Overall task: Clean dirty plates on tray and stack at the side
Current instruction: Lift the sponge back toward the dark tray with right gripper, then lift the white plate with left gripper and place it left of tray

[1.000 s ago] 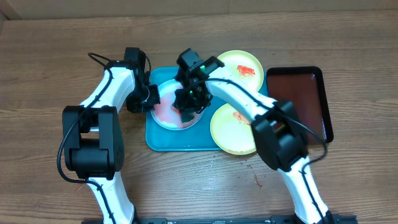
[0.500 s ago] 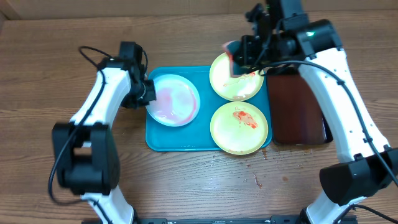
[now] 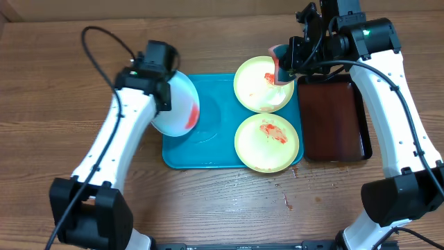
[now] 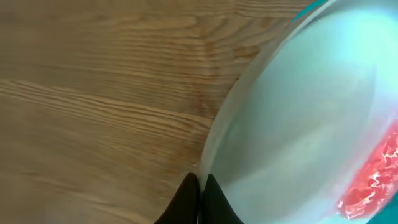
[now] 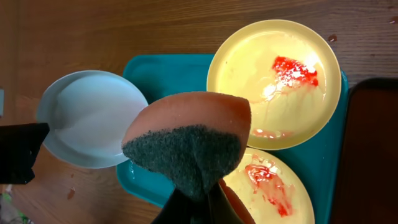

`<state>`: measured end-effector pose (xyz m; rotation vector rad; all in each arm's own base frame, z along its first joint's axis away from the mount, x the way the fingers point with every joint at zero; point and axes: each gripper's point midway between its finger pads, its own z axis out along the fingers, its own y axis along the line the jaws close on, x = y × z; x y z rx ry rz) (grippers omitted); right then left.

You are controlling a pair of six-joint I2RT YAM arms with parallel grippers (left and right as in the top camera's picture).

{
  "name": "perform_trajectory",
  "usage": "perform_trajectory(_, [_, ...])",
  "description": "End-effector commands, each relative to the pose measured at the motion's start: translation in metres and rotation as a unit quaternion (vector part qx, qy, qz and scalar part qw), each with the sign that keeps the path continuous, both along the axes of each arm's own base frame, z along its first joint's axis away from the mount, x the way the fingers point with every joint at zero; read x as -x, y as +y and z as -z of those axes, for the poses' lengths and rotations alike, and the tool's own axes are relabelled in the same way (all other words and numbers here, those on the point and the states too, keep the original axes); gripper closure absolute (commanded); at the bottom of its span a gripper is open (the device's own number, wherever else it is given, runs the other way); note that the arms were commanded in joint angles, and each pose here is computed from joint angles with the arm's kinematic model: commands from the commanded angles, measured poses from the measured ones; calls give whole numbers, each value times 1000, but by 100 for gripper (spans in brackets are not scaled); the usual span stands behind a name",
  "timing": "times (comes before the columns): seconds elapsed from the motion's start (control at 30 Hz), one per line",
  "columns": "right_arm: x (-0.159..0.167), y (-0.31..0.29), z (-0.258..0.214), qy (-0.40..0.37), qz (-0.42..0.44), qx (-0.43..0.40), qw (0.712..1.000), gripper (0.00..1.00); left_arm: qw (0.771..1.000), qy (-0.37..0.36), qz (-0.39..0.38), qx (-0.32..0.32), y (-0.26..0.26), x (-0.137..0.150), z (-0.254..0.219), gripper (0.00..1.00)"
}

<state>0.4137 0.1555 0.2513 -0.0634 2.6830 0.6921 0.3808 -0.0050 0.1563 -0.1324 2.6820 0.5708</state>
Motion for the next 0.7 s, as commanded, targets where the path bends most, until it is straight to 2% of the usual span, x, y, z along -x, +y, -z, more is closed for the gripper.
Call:
perform_trajectory(0.0, [1,-1,-6,-11,-3,7,1000,96,994,-40,-5,-102,6,1,-29,96])
perform_trajectory(0.27, [5,-5,-2,1,1,18,1000,96,964,-115,8,-241,-15,2,-72,96])
perform_trajectory(0.5, [5,-5,-2,2,1,17,1000,96,938,-158,16,-308,-30,6,-99,96])
perform_trajectory(0.67, [6,-5,-1,4,1,18,1000,96,926,-179,13,-333,-34,8,-111,96])
